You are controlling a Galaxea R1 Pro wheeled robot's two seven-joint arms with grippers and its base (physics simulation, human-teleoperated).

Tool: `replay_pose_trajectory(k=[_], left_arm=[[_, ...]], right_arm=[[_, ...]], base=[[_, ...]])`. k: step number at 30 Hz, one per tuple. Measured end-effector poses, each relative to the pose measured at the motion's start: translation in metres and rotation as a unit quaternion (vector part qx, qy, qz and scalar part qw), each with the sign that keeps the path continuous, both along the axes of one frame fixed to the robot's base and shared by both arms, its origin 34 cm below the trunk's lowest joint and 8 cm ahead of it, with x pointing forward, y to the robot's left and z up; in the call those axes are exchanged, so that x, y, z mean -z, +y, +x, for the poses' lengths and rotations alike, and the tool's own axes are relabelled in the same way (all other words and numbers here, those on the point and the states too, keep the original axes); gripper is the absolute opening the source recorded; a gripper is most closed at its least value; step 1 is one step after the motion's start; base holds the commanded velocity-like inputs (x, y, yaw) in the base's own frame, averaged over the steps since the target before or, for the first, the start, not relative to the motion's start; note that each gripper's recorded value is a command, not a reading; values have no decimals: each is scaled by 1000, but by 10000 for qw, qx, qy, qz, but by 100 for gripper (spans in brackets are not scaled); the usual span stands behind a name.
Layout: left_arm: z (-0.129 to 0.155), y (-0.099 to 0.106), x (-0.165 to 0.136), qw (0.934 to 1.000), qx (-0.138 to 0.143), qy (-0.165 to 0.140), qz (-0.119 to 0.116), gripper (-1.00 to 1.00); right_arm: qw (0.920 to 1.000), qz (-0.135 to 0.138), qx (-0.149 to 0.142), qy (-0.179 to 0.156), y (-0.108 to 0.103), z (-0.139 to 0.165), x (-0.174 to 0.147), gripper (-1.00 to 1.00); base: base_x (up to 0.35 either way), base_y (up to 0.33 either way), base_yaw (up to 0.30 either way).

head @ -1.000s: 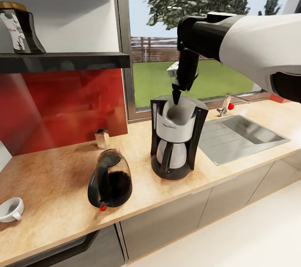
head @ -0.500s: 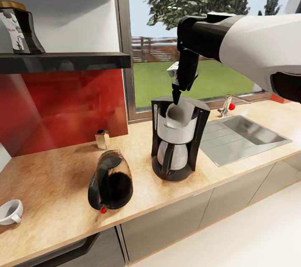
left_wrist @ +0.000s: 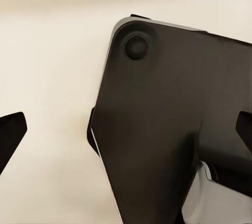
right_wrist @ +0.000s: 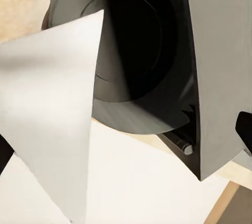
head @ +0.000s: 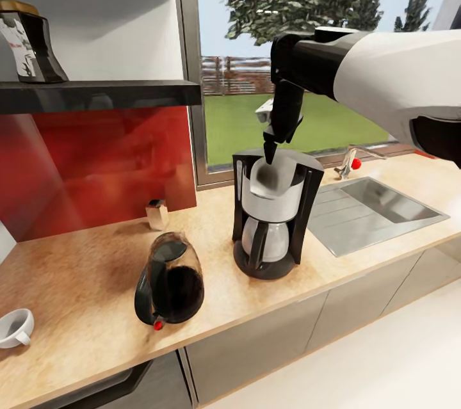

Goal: Set up a coffee station on the kitchen countertop: keep the coffee maker on the countertop, move the bottle of coffee from the kitchen shelf to the counter next to the coffee maker, place a paper coffee filter on top of the coffee maker, put the saucer next to the coffee maker with the coffee cup on the saucer, and place the electric kettle next to the coffee maker.

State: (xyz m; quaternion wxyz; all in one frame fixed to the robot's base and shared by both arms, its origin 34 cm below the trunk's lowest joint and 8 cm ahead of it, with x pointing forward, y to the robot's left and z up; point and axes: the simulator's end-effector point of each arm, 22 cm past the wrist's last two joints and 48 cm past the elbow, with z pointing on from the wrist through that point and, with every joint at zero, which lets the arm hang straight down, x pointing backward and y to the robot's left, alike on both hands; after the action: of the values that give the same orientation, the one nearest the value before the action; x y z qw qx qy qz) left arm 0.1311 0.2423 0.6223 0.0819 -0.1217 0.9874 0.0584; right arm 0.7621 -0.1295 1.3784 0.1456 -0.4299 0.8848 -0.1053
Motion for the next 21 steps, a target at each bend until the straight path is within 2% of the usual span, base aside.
replay_pose_trajectory(k=[4, 10, 21], left_arm=[[0, -1, 0, 10000, 2, -5, -13, 100], [0, -1, 0, 10000, 5, -6, -24, 100], [-1, -1, 0, 10000, 5, 6, -26, 100]], right_arm=[[10000, -4, 3, 3, 0, 0, 1, 100], [10000, -4, 8, 1, -1, 0, 1, 100], [10000, -4, 9, 0, -1, 0, 1, 100]], base=[[33, 0, 0], [180, 0, 0], [6, 0, 0]])
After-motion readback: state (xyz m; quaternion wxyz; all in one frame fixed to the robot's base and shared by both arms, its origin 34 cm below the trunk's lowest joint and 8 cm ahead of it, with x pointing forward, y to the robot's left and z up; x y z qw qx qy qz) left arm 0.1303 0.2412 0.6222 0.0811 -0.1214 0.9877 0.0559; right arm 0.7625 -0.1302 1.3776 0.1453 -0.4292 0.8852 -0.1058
